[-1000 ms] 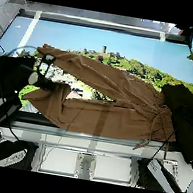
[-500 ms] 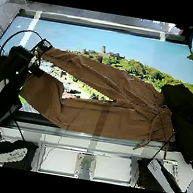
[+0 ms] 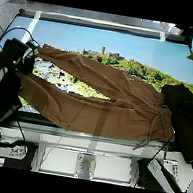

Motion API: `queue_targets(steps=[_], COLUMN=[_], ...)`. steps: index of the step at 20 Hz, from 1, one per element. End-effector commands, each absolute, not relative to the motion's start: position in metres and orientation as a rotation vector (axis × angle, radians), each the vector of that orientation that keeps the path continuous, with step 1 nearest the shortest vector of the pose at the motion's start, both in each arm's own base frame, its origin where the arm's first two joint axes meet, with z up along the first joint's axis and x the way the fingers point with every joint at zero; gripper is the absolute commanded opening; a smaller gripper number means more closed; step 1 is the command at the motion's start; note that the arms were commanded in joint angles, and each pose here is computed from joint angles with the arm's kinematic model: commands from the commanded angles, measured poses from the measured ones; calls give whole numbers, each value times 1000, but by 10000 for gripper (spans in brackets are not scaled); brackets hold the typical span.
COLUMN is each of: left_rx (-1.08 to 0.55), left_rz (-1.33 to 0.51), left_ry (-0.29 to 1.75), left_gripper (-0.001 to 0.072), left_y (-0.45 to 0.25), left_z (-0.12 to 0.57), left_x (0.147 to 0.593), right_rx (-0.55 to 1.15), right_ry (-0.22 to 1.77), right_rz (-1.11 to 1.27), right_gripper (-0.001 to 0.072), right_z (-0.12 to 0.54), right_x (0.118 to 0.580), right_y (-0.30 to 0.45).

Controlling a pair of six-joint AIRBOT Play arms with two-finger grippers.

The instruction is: Fold the clothes and pants, and hang the long-sleeved shirts on hangers.

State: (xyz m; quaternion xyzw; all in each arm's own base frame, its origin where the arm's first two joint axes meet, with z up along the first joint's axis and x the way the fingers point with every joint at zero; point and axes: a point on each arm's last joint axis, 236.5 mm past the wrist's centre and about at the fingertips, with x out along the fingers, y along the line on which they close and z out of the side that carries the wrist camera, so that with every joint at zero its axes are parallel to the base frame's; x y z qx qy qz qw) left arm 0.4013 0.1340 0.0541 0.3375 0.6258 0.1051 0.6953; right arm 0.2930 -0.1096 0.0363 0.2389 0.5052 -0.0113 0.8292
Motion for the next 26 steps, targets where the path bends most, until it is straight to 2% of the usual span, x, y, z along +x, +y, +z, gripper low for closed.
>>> queue_targets(steps=[1,7,13,16,22,26], left_rx=[698,617,567,544,534,535], left_rz=[311,320,355,398,424,453], left_ry=[1464,1571,1458,1516,1695,1540], left_gripper=[8,8,8,8,9,10], left_y=[138,118,109,135,206,228], left_z=[102,155,185,161,56,7], left_x=[377,311,295,312,356,413], right_rx=[511,505,497,498,505,526], right_ry=[1057,1044,1024,1025,1034,1032], right_rz=[-31,-41,-58,-57,-47,-55], right_gripper=[550,551,551,551,551,552], right_z=[38,39,40,40,39,40], right_x=[296,299,302,302,300,301], right_y=[-111,-114,-119,-119,-116,-115])
